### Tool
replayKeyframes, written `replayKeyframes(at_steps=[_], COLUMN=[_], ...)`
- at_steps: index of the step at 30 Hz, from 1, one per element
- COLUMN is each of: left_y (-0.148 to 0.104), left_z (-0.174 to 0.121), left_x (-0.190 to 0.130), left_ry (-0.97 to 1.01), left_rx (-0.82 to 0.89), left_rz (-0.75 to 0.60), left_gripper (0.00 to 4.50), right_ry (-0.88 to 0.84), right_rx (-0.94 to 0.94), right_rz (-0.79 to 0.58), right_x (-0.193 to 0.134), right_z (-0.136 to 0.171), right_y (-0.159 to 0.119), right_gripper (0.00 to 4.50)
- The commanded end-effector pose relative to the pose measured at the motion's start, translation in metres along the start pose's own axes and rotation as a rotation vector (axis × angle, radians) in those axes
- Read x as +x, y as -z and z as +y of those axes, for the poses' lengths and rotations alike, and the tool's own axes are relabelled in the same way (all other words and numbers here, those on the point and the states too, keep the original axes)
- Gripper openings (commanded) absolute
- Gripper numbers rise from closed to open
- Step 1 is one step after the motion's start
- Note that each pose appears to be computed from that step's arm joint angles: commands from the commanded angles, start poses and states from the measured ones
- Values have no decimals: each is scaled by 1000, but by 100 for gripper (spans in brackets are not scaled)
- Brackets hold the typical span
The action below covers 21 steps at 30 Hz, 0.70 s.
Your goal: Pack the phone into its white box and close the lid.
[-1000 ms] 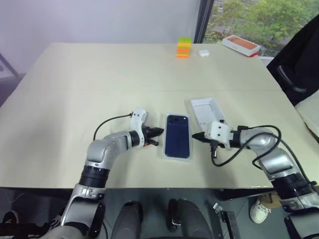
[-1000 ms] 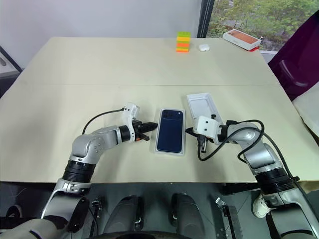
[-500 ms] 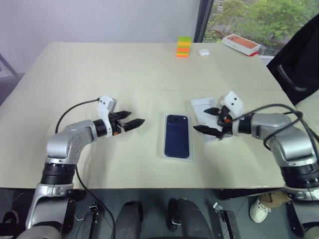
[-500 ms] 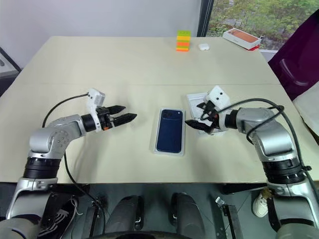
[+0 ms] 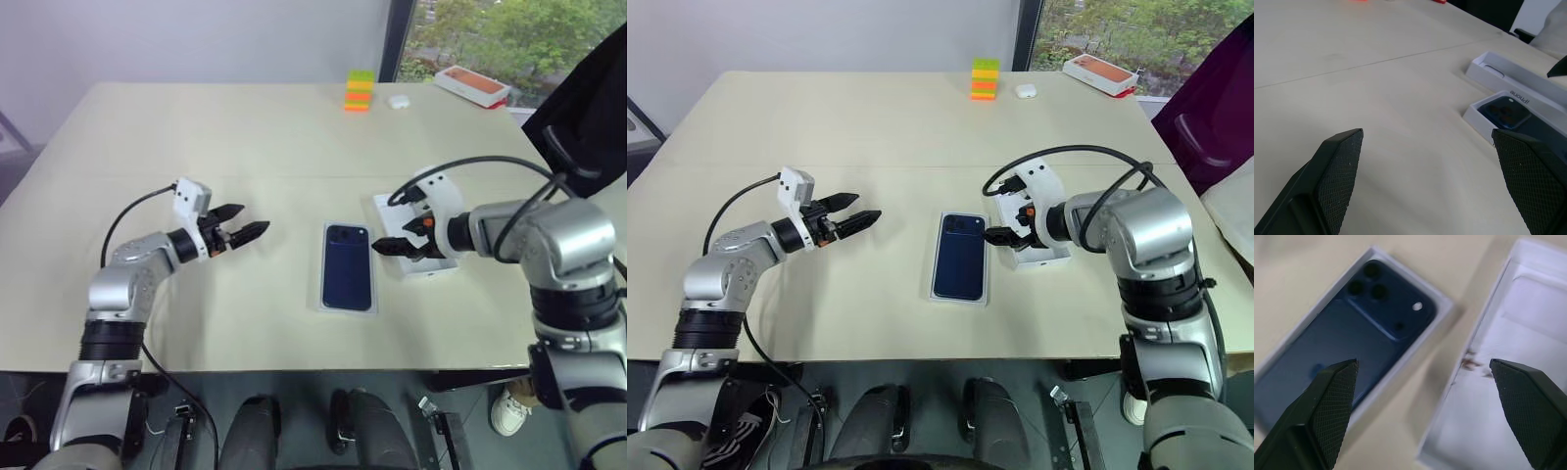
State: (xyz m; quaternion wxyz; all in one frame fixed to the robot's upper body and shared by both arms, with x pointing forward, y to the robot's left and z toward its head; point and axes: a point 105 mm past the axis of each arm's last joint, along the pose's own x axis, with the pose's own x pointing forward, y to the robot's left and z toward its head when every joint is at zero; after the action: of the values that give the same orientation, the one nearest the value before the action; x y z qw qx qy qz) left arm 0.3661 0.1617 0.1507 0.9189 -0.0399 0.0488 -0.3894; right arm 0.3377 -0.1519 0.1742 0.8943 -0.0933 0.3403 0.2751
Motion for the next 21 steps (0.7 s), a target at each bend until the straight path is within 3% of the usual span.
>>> replayKeyframes(at_steps=[1,10,14,21], left_y=[-10,-8,-10,-25], left_z=[-3,-12,-38,-56], left_x=[-1,-3,-17,-41], left_ry=[-8,-6,135,282], left_rx=[31,39,88,163], left_rz=[-42,-62,-102,-160], left_gripper=[441,441,441,441], right_ry=[48,153,209,233], right_rx=[-55,-46,27,66], right_rz=[17,109,99,92], right_x=[-1,19,27,34], right_z=[2,-5,-12,-10], right_y=[-7,2,0,-3], right_gripper=[450,450,450,450])
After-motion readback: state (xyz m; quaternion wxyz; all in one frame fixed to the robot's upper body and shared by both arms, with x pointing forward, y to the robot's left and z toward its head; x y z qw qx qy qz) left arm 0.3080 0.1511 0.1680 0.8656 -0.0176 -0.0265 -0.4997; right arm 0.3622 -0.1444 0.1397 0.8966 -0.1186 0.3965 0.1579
